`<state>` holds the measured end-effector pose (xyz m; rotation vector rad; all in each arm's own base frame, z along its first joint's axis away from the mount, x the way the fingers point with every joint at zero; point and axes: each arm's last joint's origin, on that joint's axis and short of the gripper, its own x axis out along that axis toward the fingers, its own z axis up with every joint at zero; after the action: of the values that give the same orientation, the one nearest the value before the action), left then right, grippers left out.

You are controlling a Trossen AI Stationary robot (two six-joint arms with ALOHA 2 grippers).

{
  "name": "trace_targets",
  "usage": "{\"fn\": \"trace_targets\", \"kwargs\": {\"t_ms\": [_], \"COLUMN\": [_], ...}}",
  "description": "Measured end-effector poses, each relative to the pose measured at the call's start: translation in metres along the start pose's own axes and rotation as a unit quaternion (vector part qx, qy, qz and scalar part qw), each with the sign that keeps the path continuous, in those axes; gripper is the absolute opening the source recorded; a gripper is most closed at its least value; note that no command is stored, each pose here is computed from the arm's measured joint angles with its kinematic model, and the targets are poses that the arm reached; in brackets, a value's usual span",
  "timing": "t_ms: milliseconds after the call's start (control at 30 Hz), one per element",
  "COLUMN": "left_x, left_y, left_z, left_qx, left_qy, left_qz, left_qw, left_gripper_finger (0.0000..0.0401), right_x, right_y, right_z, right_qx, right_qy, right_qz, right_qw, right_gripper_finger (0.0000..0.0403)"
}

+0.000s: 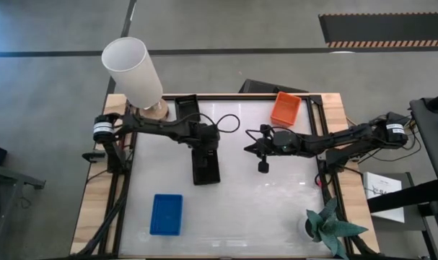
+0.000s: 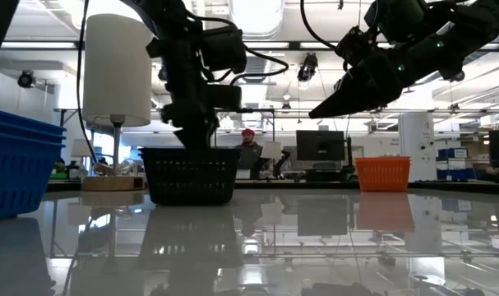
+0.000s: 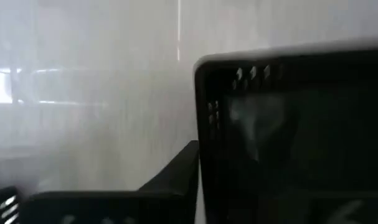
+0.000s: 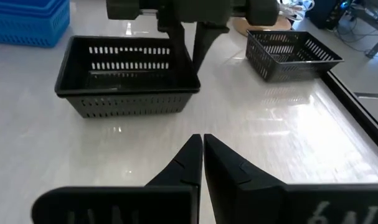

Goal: Stack baskets by color
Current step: Stack the bottom black bin on top of the top black bin

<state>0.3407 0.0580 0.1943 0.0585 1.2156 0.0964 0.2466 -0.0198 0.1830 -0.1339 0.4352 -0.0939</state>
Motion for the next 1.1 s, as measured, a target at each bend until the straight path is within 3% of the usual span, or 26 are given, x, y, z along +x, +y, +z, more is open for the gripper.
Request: {"fn": "trace_targets", "kwargs": {"t_ms": [100,267,500,633,833,1100], "left_x": [-0.003,-0.032,-0.095,-0.116,-0.128,-0.131], "left_y": [0.002,0.018,0.066,0.097,0.136,0.165], "left_z": [-0.003,-0.003,-0.003,-0.008,-0.021,-0.03], "left_qx": [0.037,0.061,0.034,0.022,0.008,-0.002], "left_qy": [0.021,0.039,0.001,-0.002,0.017,0.007], "left_qz": [0.005,0.02,0.089,0.123,0.183,0.236], "left_qw": [0.999,0.997,0.995,0.992,0.983,0.972], "left_gripper_finger": [0.0011,0.0005,0.0002,0.0002,0.0001,0.0], "right_x": [0.0,0.0,0.0,0.0,0.0,0.0], "right_y": [0.0,0.0,0.0,0.0,0.0,0.0], "right_z": [0.0,-0.001,-0.002,-0.002,-0.002,-0.003], "right_qx": [0.0,0.0,-0.004,-0.004,-0.004,-0.007], "right_qy": [0.0,0.002,0.003,0.003,0.004,0.004], "right_qz": [0.0,0.0,0.001,0.001,0.001,0.002], "right_qw": [1.0,1.0,1.0,1.0,1.0,1.0], "right_gripper_finger": [0.0008,0.0008,0.0008,0.0008,0.0008,0.0009]}}
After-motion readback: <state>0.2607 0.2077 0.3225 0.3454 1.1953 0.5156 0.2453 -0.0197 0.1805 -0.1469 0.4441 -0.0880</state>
